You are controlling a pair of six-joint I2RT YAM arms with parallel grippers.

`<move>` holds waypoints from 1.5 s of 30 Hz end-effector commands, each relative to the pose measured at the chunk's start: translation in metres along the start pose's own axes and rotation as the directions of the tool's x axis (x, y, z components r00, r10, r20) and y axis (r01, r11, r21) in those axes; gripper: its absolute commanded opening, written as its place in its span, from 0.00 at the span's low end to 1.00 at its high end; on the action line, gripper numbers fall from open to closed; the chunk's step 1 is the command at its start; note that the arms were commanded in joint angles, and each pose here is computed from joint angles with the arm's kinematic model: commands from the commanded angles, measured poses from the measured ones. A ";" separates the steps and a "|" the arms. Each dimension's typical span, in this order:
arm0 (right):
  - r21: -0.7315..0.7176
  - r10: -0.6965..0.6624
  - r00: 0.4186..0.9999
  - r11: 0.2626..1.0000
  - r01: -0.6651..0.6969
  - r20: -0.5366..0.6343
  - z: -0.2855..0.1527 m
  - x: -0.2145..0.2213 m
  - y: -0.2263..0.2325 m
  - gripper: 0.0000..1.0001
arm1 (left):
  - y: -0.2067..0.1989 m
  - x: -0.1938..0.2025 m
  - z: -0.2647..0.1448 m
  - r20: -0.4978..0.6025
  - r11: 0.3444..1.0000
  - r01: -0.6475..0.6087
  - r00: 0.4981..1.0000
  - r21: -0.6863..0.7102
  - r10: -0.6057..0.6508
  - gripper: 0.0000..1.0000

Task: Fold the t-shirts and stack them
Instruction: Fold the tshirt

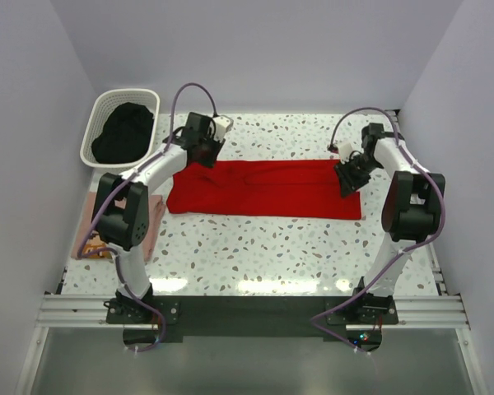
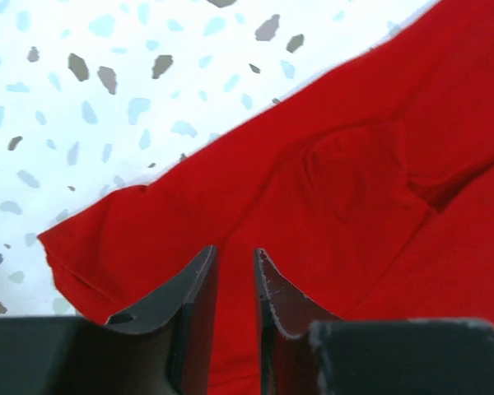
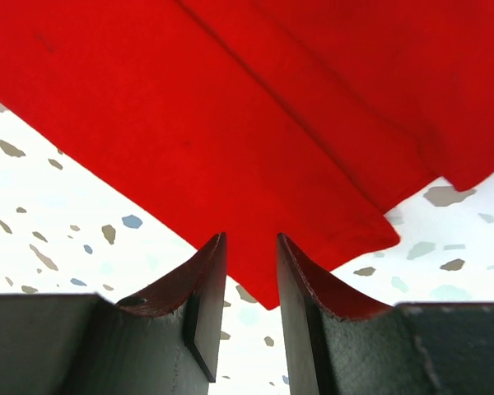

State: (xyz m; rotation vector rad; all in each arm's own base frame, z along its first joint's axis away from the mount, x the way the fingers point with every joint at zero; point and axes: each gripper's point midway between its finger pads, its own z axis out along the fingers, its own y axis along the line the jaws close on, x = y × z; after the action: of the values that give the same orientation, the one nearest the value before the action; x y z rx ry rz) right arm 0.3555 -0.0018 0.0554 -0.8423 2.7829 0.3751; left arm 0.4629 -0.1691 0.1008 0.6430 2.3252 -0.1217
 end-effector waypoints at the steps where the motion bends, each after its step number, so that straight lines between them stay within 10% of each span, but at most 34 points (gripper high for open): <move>1: -0.003 0.008 0.997 1.000 -0.008 0.073 -0.011 -0.024 0.001 0.35 | -0.015 0.011 -0.001 -0.019 0.997 -0.008 1.000 0.074 0.010 0.27; 20: -0.086 -0.033 0.985 0.996 0.019 -0.171 0.049 0.047 0.032 0.34 | -0.005 0.114 0.065 -0.318 0.998 -0.013 0.948 0.059 0.031 0.24; 25: -0.228 -0.171 0.952 0.967 0.113 -0.255 0.047 0.085 0.119 0.34 | 0.009 0.057 0.106 -0.264 0.991 -0.094 0.958 0.092 0.116 0.24; 29: -0.437 -0.195 0.967 0.893 0.106 -0.164 0.012 0.068 0.188 0.35 | 0.018 -0.070 0.089 0.031 0.993 -0.088 0.996 0.081 0.086 0.27; 34: -0.312 -0.146 0.988 0.942 0.123 -0.051 -0.020 0.022 0.135 0.34 | 0.021 -0.126 0.030 0.248 0.996 -0.085 0.966 0.037 0.073 0.38; 45: -0.118 -0.237 0.968 0.967 0.227 -0.084 0.021 -0.001 0.087 0.27 | -0.035 -0.028 0.021 0.012 0.971 0.002 1.000 0.240 -0.005 0.33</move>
State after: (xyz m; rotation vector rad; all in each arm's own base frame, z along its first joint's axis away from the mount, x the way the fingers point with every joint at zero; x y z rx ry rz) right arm 0.2919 0.0770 0.0611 -1.1741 2.7672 0.5783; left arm 0.5046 -0.2089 0.1281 0.7473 2.2261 -0.3026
